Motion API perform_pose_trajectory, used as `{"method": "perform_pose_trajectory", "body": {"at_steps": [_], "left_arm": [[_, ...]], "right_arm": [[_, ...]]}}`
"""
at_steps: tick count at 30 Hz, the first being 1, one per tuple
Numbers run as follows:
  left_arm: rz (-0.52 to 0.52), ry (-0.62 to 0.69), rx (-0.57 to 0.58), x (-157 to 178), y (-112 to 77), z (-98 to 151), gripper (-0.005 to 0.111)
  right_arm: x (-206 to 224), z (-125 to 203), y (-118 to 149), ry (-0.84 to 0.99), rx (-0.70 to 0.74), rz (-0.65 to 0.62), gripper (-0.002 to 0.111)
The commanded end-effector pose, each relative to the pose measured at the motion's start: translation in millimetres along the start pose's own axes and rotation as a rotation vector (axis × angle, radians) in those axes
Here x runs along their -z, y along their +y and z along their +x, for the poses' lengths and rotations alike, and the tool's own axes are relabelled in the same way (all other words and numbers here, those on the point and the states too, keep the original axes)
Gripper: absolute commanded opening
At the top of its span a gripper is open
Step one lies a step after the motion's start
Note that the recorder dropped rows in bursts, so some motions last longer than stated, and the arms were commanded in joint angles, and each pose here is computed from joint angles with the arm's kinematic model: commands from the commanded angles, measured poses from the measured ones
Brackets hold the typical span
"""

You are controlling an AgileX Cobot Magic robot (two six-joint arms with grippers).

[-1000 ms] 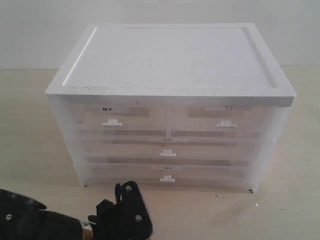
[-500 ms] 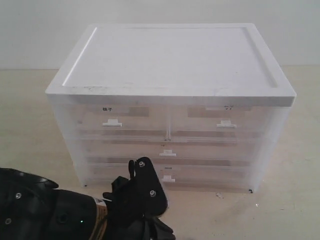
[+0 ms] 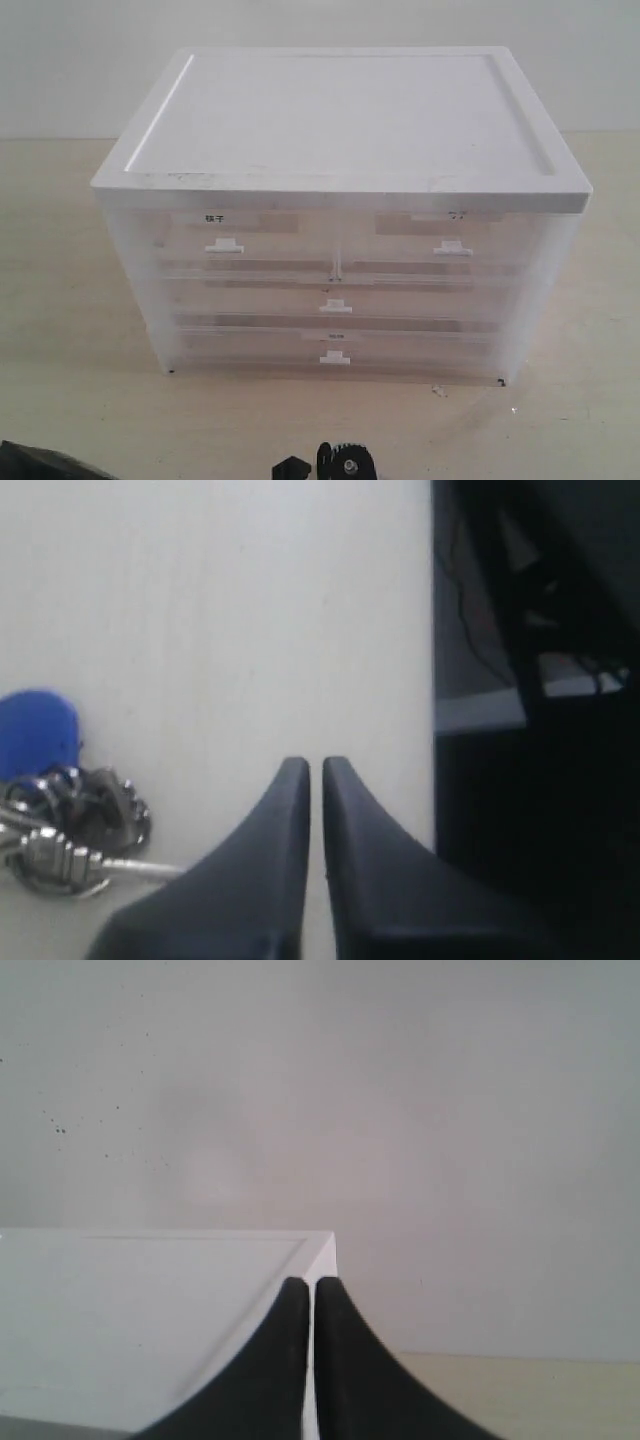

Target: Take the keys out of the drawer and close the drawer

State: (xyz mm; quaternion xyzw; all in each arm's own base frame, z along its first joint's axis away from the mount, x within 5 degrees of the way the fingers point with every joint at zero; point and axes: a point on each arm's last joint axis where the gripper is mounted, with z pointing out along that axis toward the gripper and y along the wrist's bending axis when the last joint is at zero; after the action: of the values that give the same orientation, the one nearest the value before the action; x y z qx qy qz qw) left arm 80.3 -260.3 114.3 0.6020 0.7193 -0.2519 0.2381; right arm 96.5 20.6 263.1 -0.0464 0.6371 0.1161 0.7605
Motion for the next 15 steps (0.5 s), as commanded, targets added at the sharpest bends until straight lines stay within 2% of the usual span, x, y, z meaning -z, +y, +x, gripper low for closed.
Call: {"method": "perform_pose_trajectory", "body": {"at_steps": [1,5,15], "left_arm": [[-0.059,0.116,0.056,-15,6.0,10,0.004],[-0.081,0.114,0.085,-18,16.6,8,0.004],[-0.199,0.102,0.225,-6,66.4,13,0.004]], "right_arm": [[0,1,0,0.009,0.004,-0.001,0.0],[0,1,0,0.009,0.004,-0.001,0.0],[0,1,0,0.01,0.001,-0.001,0.0]]}}
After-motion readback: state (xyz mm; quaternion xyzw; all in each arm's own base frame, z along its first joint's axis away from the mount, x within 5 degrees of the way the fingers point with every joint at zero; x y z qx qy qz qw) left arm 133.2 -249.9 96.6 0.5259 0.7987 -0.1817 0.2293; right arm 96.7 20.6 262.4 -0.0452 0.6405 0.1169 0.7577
